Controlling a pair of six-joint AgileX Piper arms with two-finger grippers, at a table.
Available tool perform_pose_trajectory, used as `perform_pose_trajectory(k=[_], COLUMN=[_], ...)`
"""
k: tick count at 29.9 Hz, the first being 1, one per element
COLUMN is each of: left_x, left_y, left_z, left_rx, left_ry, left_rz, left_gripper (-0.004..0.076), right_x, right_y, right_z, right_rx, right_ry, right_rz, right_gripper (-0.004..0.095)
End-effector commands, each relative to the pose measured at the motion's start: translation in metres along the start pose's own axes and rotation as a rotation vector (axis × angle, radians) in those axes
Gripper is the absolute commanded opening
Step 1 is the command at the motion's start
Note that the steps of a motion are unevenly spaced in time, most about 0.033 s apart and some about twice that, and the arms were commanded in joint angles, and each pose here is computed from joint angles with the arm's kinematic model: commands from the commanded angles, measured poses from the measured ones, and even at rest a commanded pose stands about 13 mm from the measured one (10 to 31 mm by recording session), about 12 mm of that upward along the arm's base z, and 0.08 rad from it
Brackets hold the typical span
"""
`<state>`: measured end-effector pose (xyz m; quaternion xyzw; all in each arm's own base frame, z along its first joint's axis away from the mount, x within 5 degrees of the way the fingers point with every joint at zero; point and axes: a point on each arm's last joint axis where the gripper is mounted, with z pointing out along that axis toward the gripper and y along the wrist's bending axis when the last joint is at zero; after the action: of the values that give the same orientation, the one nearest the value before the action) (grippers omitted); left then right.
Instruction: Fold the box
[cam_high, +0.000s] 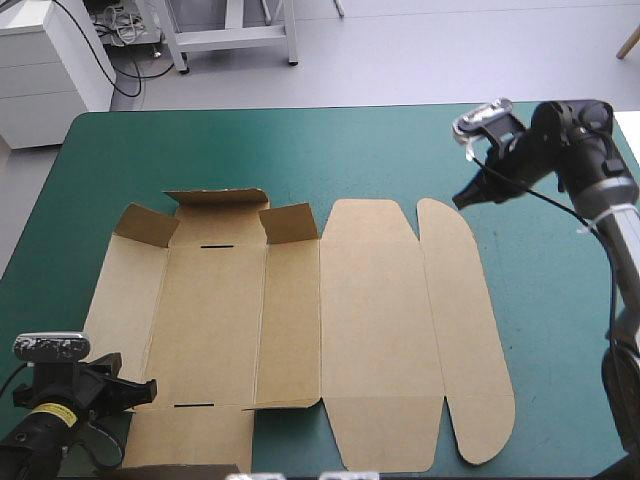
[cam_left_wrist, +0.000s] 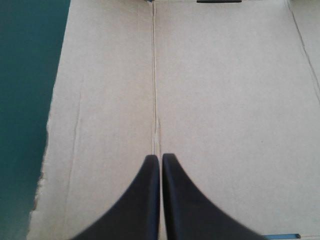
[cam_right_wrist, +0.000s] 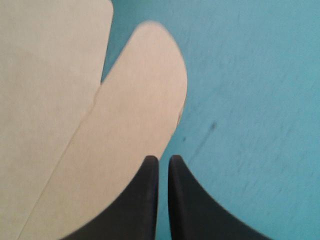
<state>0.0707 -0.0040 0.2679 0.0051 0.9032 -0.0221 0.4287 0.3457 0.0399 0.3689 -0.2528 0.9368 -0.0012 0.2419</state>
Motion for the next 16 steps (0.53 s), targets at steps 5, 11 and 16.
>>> perform_pose_trajectory(k=[5,11,16], left_x=[-0.011,-0.011,-0.016], left_y=[-0.001,-0.001,-0.002], left_z=[-0.004,-0.004,-0.004], left_rx=[0.012,0.011,0.009], left_ry=[-0.073,-0.067,-0.001], left_rz=[-0.014,-0.005,0.02], left_gripper=[-0.0008,-0.0008,-0.0008], right_x=[0.091,0.137,0.15], right_y=[0.009,0.03,0.043], right_z=[-0.021,-0.034,-0.047], right_rx=[0.021,0.047,0.052], right_ry=[0.035,0.015,-0.055], right_rz=[0.14,0.172,0.193], right_gripper=[-0.002,-0.002,-0.002])
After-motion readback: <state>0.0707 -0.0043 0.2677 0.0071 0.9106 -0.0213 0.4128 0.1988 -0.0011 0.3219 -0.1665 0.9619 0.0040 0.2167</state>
